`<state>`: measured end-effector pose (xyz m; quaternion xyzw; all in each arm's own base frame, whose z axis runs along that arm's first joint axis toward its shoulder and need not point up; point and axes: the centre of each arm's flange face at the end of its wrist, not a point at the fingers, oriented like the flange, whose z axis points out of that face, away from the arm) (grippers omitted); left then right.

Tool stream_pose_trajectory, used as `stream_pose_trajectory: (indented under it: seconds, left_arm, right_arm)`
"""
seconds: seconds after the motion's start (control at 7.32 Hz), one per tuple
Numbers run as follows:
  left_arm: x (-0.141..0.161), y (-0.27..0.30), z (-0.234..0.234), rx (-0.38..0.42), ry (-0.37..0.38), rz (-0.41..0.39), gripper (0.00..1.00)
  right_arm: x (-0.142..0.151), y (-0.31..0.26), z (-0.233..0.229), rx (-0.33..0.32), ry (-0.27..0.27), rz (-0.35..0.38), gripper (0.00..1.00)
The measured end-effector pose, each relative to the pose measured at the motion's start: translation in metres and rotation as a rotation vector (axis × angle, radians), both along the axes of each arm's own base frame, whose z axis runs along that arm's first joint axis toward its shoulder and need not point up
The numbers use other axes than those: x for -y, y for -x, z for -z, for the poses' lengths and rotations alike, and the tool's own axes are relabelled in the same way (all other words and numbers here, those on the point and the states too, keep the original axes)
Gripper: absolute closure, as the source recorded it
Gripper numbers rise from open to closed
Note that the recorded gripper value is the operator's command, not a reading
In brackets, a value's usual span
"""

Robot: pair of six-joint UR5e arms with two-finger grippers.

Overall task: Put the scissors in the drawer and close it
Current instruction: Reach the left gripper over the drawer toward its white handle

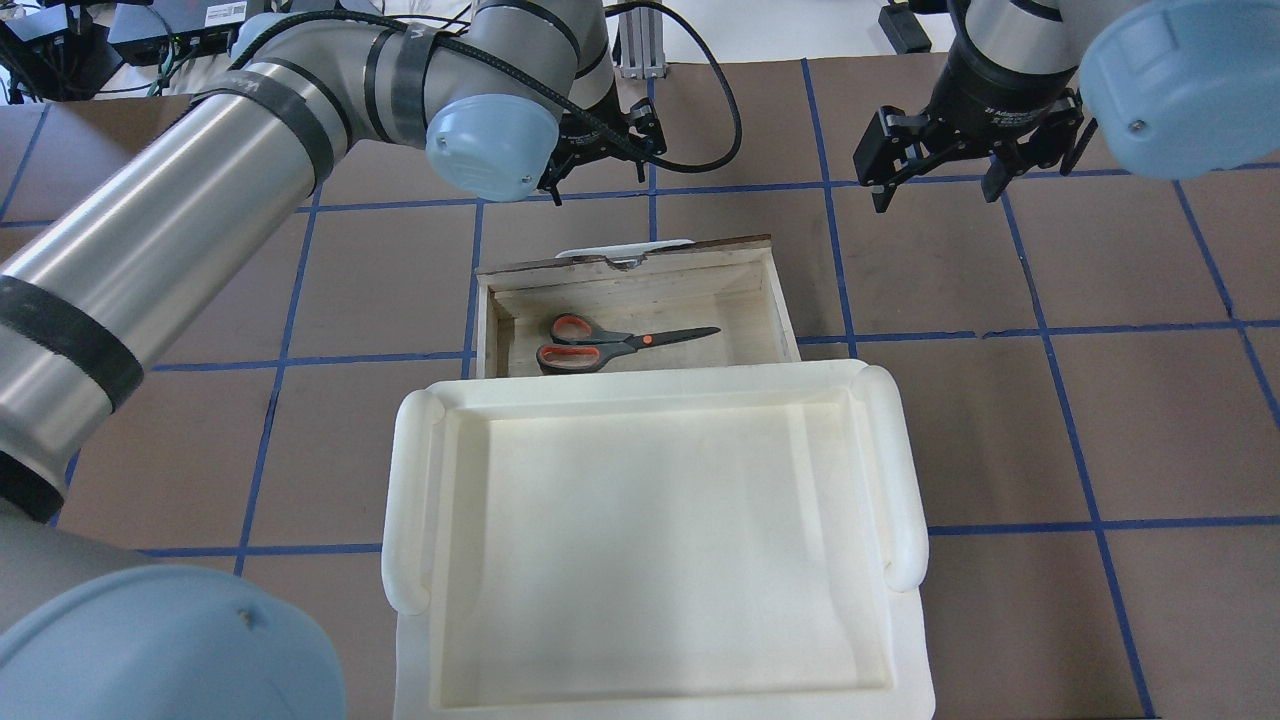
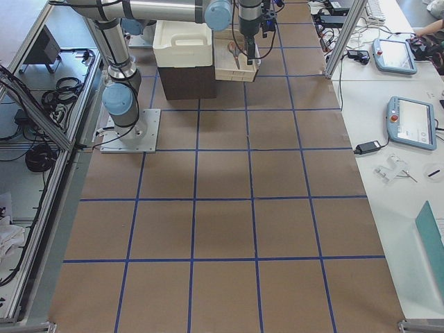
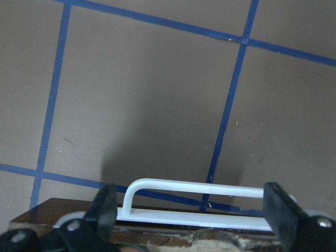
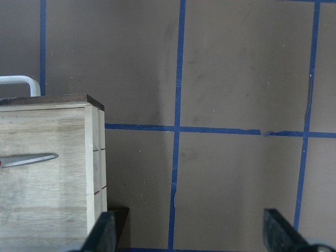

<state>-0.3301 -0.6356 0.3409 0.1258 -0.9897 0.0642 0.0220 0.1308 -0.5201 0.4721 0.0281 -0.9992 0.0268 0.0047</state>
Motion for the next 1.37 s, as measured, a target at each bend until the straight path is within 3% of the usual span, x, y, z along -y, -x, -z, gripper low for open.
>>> stream_pose_trajectory:
  seconds: [0.68,1.37]
  left_arm:
    - [0.023,0.019,0.069,0.035,-0.071,0.032,0.0]
    - [0.025,0.021,0.123,0.06,-0.183,0.098,0.0]
  right_arm:
    - [0.001,0.001,0.003,0.004,-0.008,-0.012,0.0]
    - [0.001,0.002,-0.001,0.005,0.006,0.003,0.0]
